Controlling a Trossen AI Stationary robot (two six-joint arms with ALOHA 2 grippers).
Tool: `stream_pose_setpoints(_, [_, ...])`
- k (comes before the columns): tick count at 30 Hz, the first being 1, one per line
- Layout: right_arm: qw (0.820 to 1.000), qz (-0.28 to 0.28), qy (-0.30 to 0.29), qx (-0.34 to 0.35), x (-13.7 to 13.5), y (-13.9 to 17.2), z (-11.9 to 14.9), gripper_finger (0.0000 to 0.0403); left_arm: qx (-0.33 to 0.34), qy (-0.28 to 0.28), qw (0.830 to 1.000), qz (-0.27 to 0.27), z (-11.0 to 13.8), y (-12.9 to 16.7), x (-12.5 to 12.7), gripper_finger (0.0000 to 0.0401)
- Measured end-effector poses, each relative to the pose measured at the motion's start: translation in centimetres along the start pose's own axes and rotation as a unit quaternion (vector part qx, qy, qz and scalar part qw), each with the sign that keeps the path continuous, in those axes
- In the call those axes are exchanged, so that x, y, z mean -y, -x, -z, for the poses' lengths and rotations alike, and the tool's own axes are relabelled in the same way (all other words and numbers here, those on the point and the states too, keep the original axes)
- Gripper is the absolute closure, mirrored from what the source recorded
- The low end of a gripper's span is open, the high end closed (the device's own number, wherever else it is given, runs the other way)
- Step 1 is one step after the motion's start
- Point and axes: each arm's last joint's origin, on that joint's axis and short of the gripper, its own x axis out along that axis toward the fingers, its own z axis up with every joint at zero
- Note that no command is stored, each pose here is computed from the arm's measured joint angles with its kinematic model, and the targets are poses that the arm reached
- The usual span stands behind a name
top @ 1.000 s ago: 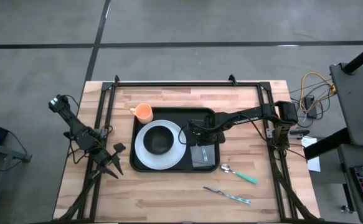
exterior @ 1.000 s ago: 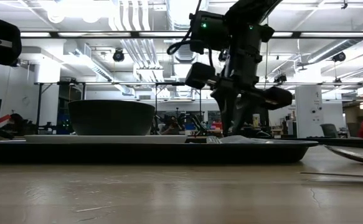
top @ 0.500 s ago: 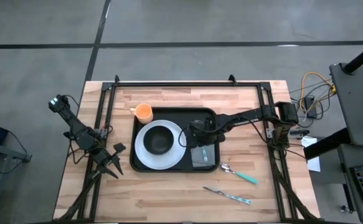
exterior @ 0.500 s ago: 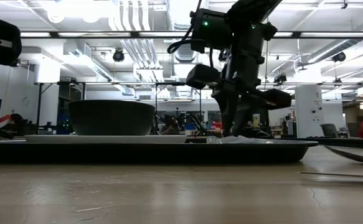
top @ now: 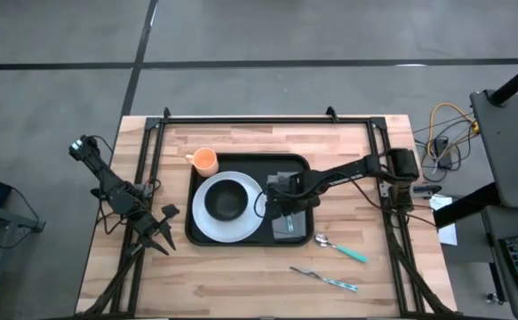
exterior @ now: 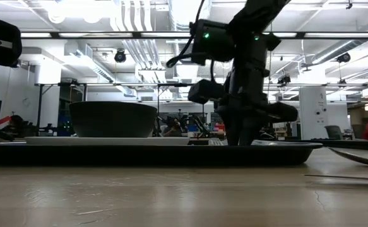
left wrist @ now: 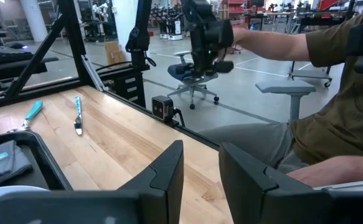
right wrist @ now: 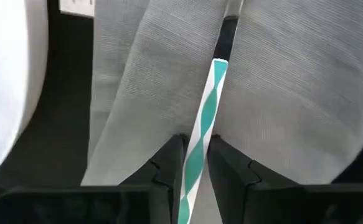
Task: Set up tray
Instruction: Put the spoon on top of the napkin on the left of the fork
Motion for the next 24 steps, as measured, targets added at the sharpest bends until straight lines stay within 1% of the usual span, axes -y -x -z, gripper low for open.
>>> stream_pose_setpoints(5, [0.999,0.028,0.002,-0.019,-0.4,-1.8,-0.4,0.0339,0.000,0.000,1.000,0.000,0.0,0.0,0.0,0.0317])
stream_pose_setpoints(8, [0.999,0.041,-0.002,-0.023,-0.7,-1.9,-0.5,0.0343,0.000,0.000,1.000,0.000,0.0,0.0,0.0,0.0317])
stream_pose_setpoints(12, [0.999,0.048,-0.012,-0.022,-1.1,-1.0,-0.5,0.0363,0.000,0.000,1.000,0.000,0.0,0.0,0.0,0.0317])
stream_pose_setpoints(16, [0.999,0.039,-0.003,-0.008,-2.0,0.1,-0.7,0.0382,0.001,0.000,1.000,0.000,0.0,0.0,0.0,0.0317])
stream_pose_setpoints(19, [0.999,0.030,-0.005,0.014,-2.9,0.9,-1.0,0.0383,0.001,0.000,1.000,0.000,0.0,0.0,0.0,0.0317])
stream_pose_setpoints(24, [0.999,0.017,-0.033,0.035,-4.0,2.1,-1.2,0.0383,0.001,0.000,1.000,0.000,0.0,0.0,0.0,0.0317])
